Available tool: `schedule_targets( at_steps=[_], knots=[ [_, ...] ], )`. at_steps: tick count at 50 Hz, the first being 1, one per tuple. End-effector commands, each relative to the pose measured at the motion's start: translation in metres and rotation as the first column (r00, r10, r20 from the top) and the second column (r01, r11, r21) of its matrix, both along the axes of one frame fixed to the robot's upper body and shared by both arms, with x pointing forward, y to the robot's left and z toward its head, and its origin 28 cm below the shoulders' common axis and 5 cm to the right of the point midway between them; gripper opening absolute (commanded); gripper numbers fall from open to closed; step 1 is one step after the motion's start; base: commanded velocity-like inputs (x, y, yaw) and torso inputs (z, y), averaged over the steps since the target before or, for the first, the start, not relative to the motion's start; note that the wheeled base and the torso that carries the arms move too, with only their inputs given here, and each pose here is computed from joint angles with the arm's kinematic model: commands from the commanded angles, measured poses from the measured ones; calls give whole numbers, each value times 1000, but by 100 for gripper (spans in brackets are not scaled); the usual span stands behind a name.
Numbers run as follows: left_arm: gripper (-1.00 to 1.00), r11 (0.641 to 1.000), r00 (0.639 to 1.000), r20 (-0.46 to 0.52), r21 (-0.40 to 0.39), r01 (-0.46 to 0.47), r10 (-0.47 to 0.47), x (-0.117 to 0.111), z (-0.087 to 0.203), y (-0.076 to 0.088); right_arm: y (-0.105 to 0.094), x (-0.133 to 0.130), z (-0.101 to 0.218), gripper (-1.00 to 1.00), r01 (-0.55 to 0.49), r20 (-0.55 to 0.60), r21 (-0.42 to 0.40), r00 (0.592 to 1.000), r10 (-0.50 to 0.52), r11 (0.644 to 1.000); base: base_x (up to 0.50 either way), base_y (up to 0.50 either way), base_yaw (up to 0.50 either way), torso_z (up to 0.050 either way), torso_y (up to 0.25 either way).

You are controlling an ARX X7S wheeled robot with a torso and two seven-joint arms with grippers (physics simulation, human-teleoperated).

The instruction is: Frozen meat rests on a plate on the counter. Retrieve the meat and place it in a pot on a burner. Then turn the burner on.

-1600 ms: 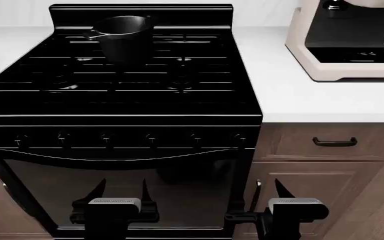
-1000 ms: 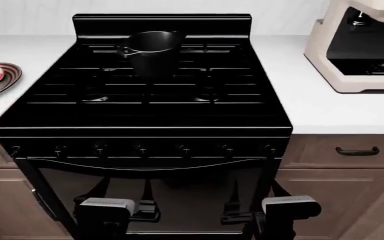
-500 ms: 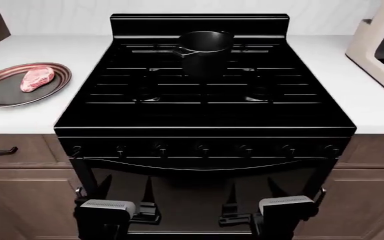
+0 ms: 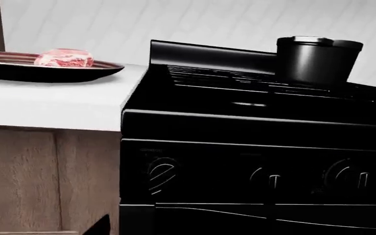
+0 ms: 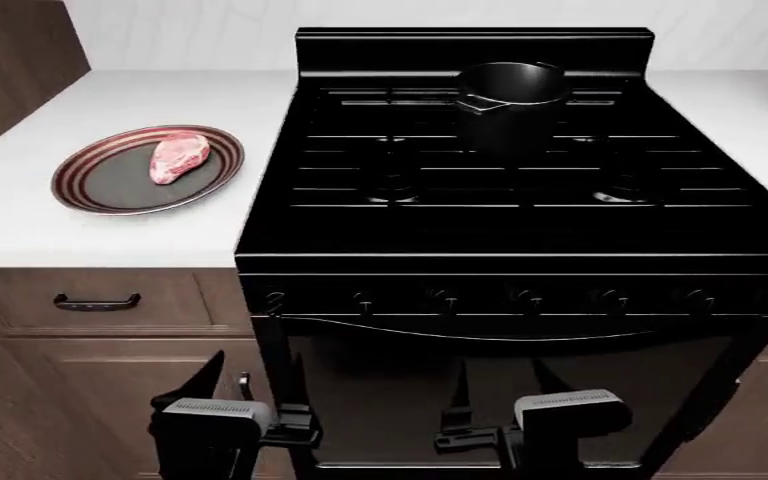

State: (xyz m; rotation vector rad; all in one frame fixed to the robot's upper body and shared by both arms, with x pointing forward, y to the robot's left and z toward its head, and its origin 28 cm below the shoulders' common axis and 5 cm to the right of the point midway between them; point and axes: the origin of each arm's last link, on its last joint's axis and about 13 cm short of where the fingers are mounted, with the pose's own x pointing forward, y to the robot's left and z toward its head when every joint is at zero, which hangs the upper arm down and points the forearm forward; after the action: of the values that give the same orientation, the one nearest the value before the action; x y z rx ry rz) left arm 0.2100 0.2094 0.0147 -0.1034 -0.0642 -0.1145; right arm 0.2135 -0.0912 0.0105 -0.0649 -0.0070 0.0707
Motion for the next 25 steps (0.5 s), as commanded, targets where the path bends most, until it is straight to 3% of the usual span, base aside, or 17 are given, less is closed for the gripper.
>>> schedule_targets(
  at_steps=[1, 21, 25],
  knots=[
    [100, 1000, 1000, 0, 5, -3, 3, 2, 1, 0, 0, 1, 0, 100, -10, -4, 2, 1000, 10, 1000, 0, 500, 0, 50, 0],
    [100, 1000, 1000, 8, 10, -13, 13, 0, 3, 0, 0, 1, 1, 100, -11, -1, 11, 1000, 11, 1000, 0, 500, 0, 50, 0],
    [100, 996, 994, -54, 1, -93, 93, 10, 21, 10, -4, 1, 14, 100, -15, -21, -8, 1000, 14, 1000, 0, 250, 0, 21, -1]
  ],
)
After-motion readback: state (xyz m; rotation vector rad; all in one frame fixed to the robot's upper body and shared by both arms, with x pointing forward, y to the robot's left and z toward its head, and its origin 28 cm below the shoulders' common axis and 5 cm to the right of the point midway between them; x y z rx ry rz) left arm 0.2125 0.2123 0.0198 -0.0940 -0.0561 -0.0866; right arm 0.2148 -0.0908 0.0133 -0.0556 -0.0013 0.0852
